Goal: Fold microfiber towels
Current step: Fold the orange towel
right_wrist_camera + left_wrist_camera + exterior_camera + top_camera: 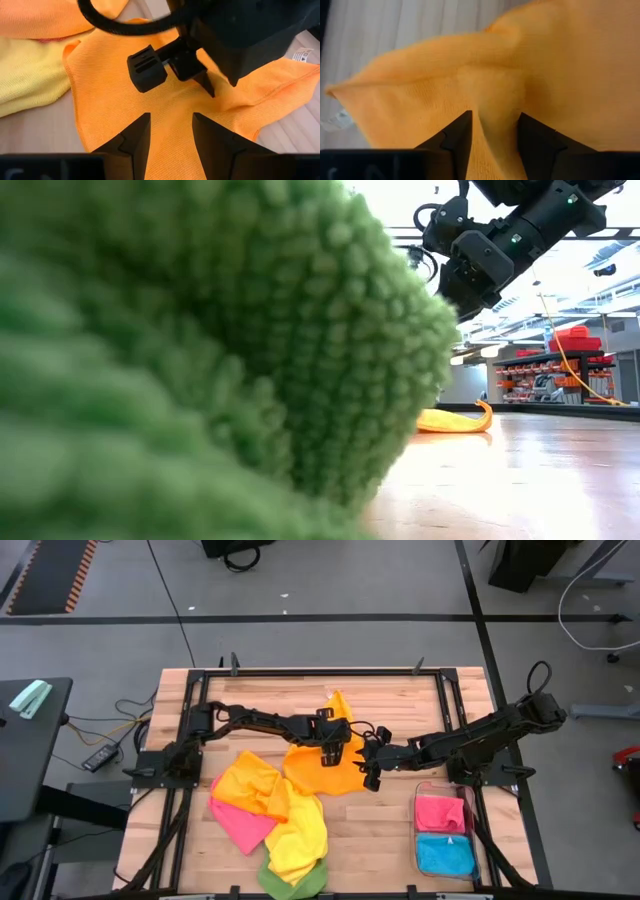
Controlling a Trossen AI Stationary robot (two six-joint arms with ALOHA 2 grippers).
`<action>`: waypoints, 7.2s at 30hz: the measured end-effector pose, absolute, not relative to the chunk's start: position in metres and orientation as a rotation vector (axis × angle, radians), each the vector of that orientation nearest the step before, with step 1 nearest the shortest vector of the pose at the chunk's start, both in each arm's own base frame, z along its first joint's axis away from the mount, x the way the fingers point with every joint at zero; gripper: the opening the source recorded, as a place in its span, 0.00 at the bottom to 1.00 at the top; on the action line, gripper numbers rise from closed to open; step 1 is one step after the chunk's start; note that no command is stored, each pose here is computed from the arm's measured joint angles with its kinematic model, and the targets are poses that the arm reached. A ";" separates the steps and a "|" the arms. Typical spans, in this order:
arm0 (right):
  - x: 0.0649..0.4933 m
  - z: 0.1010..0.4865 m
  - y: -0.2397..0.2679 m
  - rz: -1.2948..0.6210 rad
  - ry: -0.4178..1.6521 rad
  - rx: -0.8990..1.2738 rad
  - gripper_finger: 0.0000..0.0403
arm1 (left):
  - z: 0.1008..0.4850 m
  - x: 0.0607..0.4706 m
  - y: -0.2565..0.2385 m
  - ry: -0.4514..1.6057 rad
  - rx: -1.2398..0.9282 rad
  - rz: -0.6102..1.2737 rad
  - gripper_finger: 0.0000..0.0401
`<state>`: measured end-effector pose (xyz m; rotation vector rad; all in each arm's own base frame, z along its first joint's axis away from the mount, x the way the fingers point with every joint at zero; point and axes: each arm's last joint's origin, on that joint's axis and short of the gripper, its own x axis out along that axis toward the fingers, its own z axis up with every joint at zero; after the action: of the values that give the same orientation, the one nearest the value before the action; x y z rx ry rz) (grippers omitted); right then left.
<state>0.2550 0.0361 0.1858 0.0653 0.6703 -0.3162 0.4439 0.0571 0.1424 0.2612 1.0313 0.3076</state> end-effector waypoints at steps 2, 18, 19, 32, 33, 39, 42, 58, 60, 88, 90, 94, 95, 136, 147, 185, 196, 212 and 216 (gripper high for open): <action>0.255 0.186 0.036 -0.315 0.671 0.062 0.38 | 0.148 0.443 0.057 1.029 0.285 0.303 0.33; 0.255 0.185 0.036 -0.318 0.676 0.067 0.38 | 0.179 0.409 0.067 1.279 0.645 0.599 0.05; 0.255 0.185 0.036 -0.318 0.676 0.067 0.38 | 0.180 0.408 0.069 1.290 0.653 0.616 0.04; 0.255 0.186 0.036 -0.317 0.666 0.072 0.38 | 0.182 0.364 0.113 1.579 0.519 0.777 0.07; 0.255 0.186 0.037 -0.316 0.666 0.072 0.38 | 0.182 0.360 0.116 1.595 0.502 0.793 0.07; 0.255 0.186 0.038 -0.307 0.668 0.071 0.38 | 0.182 0.354 0.125 1.646 0.491 0.800 0.24; 0.255 0.186 0.038 -0.308 0.668 0.071 0.38 | 0.182 0.353 0.124 1.663 0.512 0.775 0.37; 0.254 0.184 0.041 -0.171 0.720 0.045 0.38 | 0.202 0.356 0.048 1.644 0.234 0.098 0.48; 0.254 0.184 0.041 -0.173 0.718 0.052 0.38 | 0.200 0.359 0.032 1.623 0.200 0.011 0.47; 0.255 0.185 0.042 -0.194 0.699 0.116 0.38 | 0.169 0.381 -0.077 1.459 0.328 -0.294 0.43; 0.255 0.185 0.042 -0.195 0.700 0.118 0.38 | 0.164 0.381 -0.077 1.475 0.328 -0.295 0.43; 0.255 0.185 0.042 -0.194 0.699 0.117 0.38 | 0.157 0.381 -0.079 1.499 0.335 -0.302 0.43; 0.255 0.185 0.042 -0.195 0.699 0.116 0.38 | 0.156 0.380 -0.079 1.511 0.338 -0.304 0.43; 0.255 0.185 0.042 -0.195 0.698 0.119 0.38 | 0.153 0.372 -0.084 1.592 0.401 -0.252 0.36; 0.244 0.167 0.039 -0.206 0.739 0.004 0.38 | 0.153 0.372 -0.084 1.600 0.397 -0.247 0.08; 0.246 0.108 0.032 0.074 0.855 0.080 0.49 | 0.154 0.369 -0.080 1.638 0.362 -0.209 0.03; 0.241 0.120 0.037 0.187 0.839 0.110 0.42 | 0.154 0.369 -0.081 1.634 0.351 -0.198 0.06; 0.238 0.109 0.047 0.188 0.888 -0.073 0.30 | 0.154 0.370 -0.081 1.633 0.342 -0.188 0.06; 0.238 0.109 0.046 0.182 0.893 -0.084 0.17 | 0.154 0.370 -0.081 1.633 0.342 -0.188 0.03</action>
<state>0.2382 0.0465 0.1087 -0.0839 0.8933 0.1816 0.3695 -0.0808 0.1537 0.3419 1.6328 -0.1877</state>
